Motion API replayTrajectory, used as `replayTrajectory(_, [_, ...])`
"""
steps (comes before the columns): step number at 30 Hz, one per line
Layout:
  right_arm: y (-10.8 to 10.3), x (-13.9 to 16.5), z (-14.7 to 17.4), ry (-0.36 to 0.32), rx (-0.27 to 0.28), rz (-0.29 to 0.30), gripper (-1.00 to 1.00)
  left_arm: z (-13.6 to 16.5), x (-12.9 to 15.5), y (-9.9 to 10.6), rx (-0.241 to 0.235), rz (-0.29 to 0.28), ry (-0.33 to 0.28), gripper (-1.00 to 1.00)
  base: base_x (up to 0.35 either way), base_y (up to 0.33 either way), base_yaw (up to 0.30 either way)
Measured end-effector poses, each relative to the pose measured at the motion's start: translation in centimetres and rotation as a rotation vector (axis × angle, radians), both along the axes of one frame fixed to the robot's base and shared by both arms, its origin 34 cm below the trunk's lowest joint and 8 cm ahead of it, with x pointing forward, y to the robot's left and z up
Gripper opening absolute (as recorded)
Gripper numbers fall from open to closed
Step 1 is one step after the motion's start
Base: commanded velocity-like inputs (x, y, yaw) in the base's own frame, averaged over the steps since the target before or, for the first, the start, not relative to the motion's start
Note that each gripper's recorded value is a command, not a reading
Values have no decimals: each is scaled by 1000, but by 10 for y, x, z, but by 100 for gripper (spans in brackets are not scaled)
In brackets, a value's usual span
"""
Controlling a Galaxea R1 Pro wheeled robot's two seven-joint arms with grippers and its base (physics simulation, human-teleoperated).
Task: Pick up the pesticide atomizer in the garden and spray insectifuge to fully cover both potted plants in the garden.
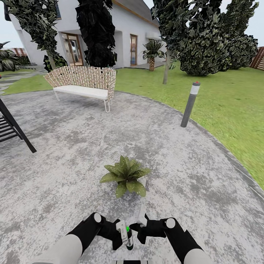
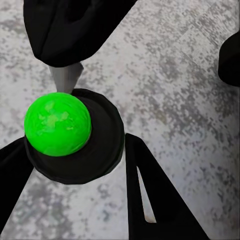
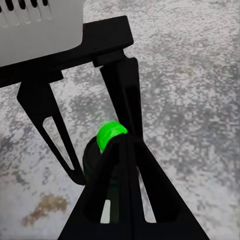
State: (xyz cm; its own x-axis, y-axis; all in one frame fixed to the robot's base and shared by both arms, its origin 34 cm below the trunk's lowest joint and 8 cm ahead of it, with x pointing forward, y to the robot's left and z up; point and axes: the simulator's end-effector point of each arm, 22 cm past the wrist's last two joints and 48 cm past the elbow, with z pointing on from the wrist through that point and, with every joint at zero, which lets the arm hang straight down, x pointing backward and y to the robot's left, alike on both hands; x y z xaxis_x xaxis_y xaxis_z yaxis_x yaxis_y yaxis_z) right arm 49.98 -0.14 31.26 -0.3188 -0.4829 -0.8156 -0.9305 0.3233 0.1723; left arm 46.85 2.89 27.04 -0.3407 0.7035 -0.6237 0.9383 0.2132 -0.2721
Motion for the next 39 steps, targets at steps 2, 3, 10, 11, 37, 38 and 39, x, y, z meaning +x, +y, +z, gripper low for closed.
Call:
replayTrajectory(2, [0,0,0,0,0,0,-100,0,0,0,-2,1,0,-100,0,0,0])
replayTrajectory(3, [0,0,0,0,0,0,-100,0,0,0,-2,2,0,-100,0,0,0])
replayTrajectory(10, [0,0,0,1,0,0,-100,1,2,1,-5,7,-2,-100,0,0,0])
replayTrajectory(11, [0,0,0,0,0,0,-100,1,2,1,-5,7,-2,-100,0,0,0])
replayTrajectory(37, [-12,4,-6,-6,-20,-31,100,-74,-34,226,345,242,32,-100,0,0,0])
replayTrajectory(38, [-14,9,-7,-18,-28,-53,100,-74,-28,227,342,271,18,-100,0,0,0])
replayTrajectory(39, [-19,16,-9,-32,-41,-84,100,-74,-22,227,336,308,6,-100,0,0,0])
